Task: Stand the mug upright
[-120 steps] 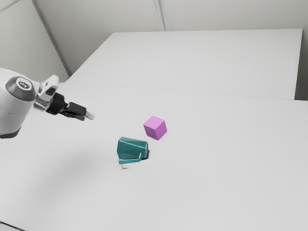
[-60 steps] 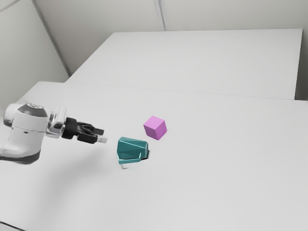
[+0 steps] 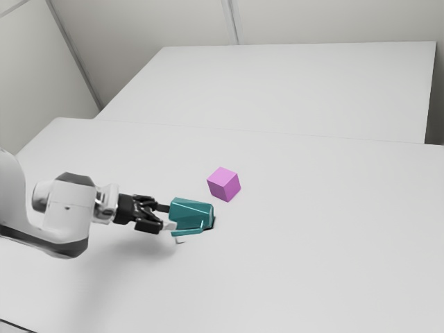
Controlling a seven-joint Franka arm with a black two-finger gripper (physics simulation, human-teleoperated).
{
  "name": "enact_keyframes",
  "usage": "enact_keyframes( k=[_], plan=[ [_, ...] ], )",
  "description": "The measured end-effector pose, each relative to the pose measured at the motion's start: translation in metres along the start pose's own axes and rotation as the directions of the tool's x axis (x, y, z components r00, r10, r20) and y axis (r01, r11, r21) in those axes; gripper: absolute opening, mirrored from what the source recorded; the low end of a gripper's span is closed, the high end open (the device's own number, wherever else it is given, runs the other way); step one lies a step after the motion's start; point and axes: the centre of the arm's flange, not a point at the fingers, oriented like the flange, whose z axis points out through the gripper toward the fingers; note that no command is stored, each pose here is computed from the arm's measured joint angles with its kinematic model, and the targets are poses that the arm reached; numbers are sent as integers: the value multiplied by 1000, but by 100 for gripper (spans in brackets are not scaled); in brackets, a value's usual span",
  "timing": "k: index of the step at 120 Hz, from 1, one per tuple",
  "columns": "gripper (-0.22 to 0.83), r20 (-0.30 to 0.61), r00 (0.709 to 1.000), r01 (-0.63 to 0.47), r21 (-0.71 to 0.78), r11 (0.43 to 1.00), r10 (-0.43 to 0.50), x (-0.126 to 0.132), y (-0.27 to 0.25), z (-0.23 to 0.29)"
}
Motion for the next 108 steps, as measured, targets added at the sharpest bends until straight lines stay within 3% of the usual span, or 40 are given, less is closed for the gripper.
enact_keyframes(
  k=[45,76,108],
  plan=[
    [61,-43,998,-54,1,999,54,2,13,32],
    [22,-73,994,-75,40,996,78,4,7,24],
    [12,-104,986,-124,79,989,132,23,-6,14]
  ],
)
